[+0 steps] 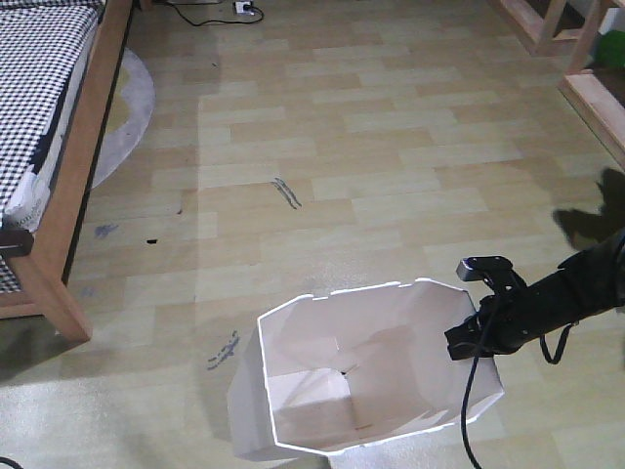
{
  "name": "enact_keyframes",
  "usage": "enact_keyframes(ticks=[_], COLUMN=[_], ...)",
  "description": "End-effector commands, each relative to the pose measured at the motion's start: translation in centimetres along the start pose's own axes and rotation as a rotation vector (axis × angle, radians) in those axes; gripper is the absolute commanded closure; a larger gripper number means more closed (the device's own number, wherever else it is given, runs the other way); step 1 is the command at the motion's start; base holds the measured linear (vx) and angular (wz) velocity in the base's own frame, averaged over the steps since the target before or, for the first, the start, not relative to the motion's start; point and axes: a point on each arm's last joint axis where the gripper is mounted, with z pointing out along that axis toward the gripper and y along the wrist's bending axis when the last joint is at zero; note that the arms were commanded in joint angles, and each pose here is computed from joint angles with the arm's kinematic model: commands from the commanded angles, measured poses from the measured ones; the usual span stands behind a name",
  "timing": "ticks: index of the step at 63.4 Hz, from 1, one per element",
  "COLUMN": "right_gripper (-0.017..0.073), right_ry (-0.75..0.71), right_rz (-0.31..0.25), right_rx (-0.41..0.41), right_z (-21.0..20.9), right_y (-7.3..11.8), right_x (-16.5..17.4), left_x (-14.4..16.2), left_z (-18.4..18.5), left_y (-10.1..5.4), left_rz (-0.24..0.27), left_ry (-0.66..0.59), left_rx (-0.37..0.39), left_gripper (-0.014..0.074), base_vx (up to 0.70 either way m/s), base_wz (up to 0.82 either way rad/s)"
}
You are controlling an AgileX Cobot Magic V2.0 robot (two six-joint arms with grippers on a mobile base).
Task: Move trash bin to bedside with robot
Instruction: 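Hold the bin in the right gripper while the base turns toward the bed, then carry the bin in the right gripper as the base drives to the bedside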
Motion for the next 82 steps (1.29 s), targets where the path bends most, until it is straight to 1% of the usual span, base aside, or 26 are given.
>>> enact_keyframes(ticks=[1,33,82], right_gripper=[0.0564,0.0564,0.0564], right_ry=[-0.08,-0.081,-0.081], right_rz=[0.007,0.007,0.007], right_rx=[-0.181,-0.176,-0.177], right_z=[-2.16,-2.15,-2.15], right_y=[2.29,2.24,2.25], right_x=[-1.49,-1.5,-1.5], left_x=[-0.36,-0.36,-0.36], left_z=[-0.08,-0.08,-0.08], left_y=[-0.05,-0.05,-0.05], left_rz=[-0.023,-0.023,-0.023], left_ry=[-0.077,-0.077,-0.077], left_rx=[0.007,0.007,0.007], left_gripper=[0.06,0.06,0.06], base_vx=[0.3,0.3,0.28], base_wz=[0.12,0.08,-0.01])
